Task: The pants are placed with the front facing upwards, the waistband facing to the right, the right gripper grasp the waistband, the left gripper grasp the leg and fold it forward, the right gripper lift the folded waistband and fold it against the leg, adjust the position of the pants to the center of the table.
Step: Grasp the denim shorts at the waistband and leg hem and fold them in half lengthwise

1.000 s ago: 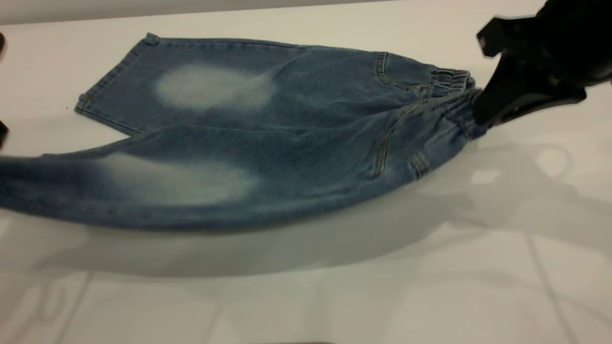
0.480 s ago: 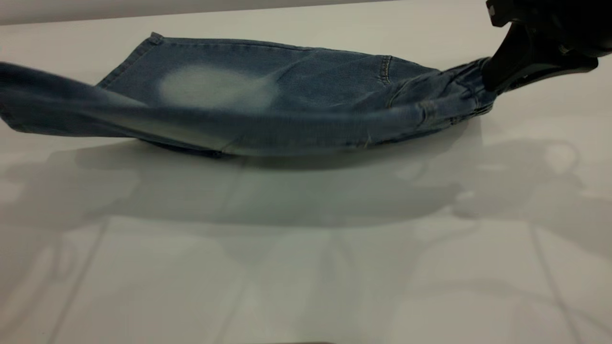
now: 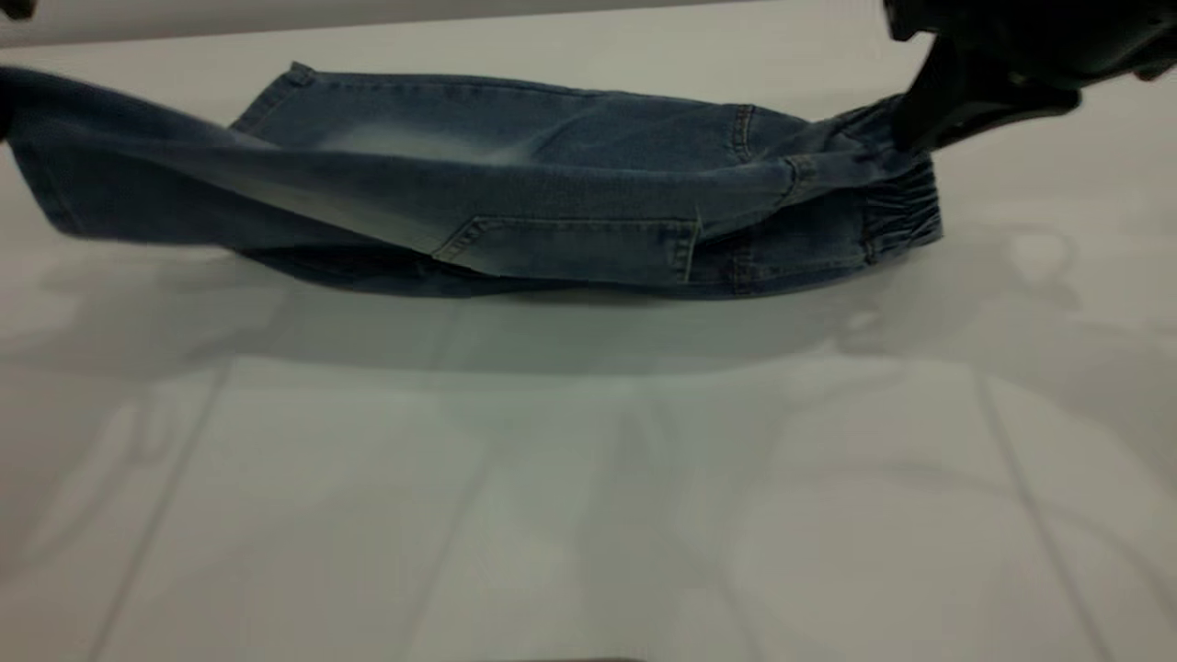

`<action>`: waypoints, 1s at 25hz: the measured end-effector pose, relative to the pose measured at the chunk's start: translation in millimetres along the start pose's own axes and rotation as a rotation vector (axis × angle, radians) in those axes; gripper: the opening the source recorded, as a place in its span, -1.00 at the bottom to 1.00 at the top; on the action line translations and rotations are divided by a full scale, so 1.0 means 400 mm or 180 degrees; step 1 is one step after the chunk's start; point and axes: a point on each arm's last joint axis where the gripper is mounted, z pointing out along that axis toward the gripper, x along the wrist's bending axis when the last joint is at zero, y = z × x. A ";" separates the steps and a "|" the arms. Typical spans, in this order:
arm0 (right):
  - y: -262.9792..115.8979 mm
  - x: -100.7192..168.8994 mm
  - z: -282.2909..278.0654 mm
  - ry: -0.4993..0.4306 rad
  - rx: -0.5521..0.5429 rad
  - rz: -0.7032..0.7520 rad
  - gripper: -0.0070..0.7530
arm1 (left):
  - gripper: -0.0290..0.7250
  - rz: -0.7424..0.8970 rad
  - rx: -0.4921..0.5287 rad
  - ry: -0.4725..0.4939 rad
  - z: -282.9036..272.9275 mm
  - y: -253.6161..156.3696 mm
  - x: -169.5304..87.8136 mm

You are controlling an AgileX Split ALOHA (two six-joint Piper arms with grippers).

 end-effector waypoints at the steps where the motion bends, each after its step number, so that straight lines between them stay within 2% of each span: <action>1: 0.007 -0.002 0.011 -0.0001 0.0006 0.0002 -0.88 | -0.78 0.0009 -0.0013 0.0005 0.002 0.009 0.000; 6: 0.032 -0.028 0.062 -0.0053 0.0025 0.0071 -0.88 | -0.78 0.0046 -0.0014 0.0023 0.042 0.062 -0.002; 12: 0.040 -0.090 0.076 -0.0254 -0.0063 0.0251 -0.88 | -0.78 0.0036 0.0044 0.0011 0.123 0.122 -0.009; 17: 0.050 -0.103 0.074 -0.0394 -0.0205 0.0283 -0.88 | -0.78 -0.0016 0.0035 -0.0044 0.180 0.174 -0.023; 25: 0.059 -0.114 0.072 -0.0539 -0.0334 0.0180 -0.88 | -0.78 0.0228 0.0114 -0.0148 0.246 0.199 -0.095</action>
